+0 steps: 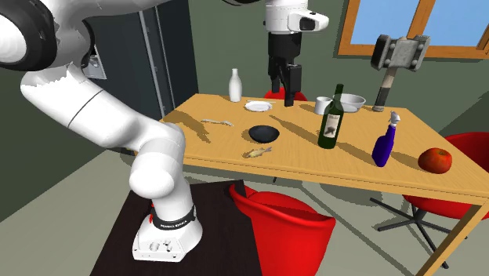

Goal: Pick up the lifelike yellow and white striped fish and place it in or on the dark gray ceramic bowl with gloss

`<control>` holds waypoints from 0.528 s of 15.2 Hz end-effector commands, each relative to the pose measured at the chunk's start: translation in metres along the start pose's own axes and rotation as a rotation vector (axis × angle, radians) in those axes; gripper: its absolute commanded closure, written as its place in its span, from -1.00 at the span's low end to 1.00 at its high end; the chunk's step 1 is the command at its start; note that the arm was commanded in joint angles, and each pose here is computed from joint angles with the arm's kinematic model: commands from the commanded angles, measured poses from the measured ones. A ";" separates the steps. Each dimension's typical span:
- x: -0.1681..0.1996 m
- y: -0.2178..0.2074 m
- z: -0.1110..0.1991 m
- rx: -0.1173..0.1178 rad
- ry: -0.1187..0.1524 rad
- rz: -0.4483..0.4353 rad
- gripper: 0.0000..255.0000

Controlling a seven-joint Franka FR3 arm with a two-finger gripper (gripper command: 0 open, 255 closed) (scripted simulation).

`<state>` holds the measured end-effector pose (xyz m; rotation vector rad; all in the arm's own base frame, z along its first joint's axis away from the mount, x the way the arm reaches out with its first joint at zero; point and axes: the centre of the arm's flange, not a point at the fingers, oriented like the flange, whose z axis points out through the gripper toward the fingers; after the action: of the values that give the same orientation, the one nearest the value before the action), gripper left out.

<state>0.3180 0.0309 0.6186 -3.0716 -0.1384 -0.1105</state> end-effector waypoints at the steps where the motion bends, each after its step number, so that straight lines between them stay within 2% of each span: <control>1: 0.000 0.000 0.000 0.000 0.000 0.000 -1.00; 8: 0.002 -0.060 0.072 -0.013 -0.007 0.001 -1.00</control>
<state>0.3184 0.0897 0.5607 -3.0836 -0.1395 -0.1013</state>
